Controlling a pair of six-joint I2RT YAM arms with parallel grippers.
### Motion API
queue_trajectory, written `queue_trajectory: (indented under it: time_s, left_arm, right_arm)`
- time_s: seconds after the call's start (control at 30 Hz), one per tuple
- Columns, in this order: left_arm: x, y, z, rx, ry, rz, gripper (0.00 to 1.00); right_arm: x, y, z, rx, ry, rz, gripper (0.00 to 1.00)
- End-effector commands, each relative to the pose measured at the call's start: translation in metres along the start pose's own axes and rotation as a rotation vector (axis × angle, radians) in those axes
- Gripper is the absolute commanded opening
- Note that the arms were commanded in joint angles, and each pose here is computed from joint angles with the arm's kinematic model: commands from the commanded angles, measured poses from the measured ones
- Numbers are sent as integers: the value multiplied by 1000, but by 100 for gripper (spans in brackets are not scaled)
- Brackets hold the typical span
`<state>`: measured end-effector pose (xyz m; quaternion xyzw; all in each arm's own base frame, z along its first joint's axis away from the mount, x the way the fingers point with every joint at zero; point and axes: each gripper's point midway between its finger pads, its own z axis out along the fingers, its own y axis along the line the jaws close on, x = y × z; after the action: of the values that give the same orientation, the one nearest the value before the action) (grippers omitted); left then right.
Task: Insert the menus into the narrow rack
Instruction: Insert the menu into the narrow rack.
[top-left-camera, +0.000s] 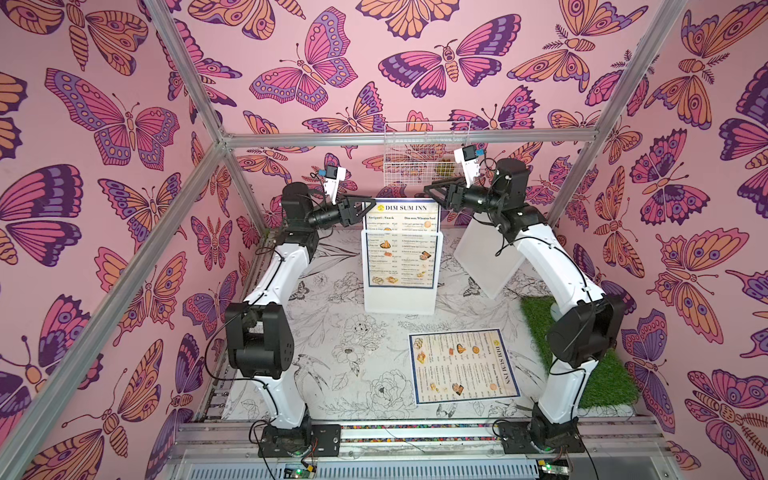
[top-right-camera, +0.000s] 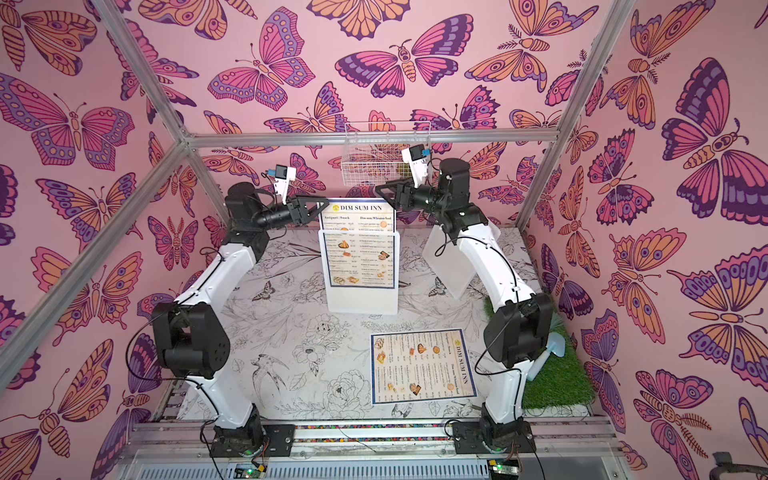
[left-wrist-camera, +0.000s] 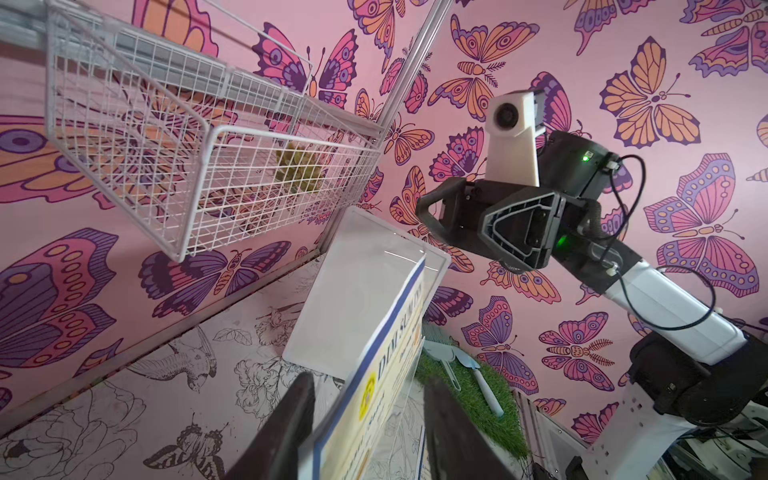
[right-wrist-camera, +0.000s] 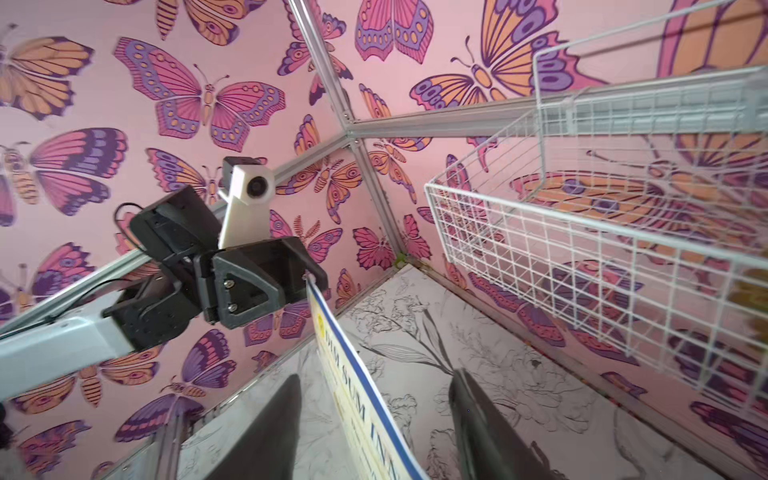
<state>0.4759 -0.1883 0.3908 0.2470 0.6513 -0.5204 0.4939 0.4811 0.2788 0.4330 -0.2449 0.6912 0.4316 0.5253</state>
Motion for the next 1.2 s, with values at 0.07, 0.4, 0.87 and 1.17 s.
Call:
queue_trajectory:
  time_s: [0.07, 0.4, 0.87, 1.17]
  left_arm:
    - [-4, -7, 1, 37, 6, 17, 45]
    - [4, -7, -1, 18, 7, 9, 45]
    - [10, -11, -4, 12, 16, 2, 45]
    - [13, -12, -4, 15, 21, -5, 45]
  right_arm:
    - [-2, 3, -2, 261, 77, -53, 56]
    - [16, 16, 27, 404, 162, -54, 48]
    - [37, 15, 71, 385, 163, -7, 45]
    - [50, 24, 60, 377, 221, -17, 44]
